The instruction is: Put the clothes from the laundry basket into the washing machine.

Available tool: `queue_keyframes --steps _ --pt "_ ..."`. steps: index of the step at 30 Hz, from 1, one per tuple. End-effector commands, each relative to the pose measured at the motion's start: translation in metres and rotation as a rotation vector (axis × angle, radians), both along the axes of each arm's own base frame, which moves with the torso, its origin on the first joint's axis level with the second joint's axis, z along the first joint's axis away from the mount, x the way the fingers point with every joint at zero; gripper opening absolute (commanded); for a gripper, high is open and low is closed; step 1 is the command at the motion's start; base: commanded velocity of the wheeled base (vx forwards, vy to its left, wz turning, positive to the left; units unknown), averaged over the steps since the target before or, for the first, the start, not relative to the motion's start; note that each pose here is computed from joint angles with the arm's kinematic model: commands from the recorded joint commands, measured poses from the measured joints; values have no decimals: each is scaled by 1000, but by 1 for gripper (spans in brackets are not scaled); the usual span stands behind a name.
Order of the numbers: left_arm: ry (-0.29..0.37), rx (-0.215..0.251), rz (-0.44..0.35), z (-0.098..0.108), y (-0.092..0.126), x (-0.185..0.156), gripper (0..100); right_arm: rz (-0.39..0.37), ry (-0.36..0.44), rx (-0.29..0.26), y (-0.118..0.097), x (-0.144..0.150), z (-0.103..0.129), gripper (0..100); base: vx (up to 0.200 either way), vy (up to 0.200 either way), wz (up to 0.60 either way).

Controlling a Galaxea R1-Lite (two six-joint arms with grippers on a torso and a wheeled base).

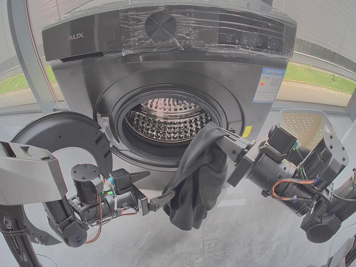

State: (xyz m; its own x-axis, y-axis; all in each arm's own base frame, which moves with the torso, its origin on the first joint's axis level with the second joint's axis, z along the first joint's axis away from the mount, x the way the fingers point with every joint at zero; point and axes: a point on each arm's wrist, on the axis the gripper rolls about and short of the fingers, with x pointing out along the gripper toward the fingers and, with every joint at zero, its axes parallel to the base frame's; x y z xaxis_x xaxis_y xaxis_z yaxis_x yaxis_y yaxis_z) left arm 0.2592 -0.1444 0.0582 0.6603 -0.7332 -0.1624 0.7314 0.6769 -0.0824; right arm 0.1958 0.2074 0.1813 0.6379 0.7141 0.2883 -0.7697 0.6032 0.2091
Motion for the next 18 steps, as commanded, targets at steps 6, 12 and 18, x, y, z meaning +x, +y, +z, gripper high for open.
queue_keyframes --steps 6,12,18 --pt "-21 -11 -6 9 3 -6 100 -14 1 -2 -3 3 -1 0 0 0 0" --pt "-32 -24 8 9 0 3 100 0 -1 -2 -3 -2 0 0 0 0 0" --pt "-9 -12 9 -5 -6 13 100 24 -8 0 -2 -5 2 0 0 0 0"
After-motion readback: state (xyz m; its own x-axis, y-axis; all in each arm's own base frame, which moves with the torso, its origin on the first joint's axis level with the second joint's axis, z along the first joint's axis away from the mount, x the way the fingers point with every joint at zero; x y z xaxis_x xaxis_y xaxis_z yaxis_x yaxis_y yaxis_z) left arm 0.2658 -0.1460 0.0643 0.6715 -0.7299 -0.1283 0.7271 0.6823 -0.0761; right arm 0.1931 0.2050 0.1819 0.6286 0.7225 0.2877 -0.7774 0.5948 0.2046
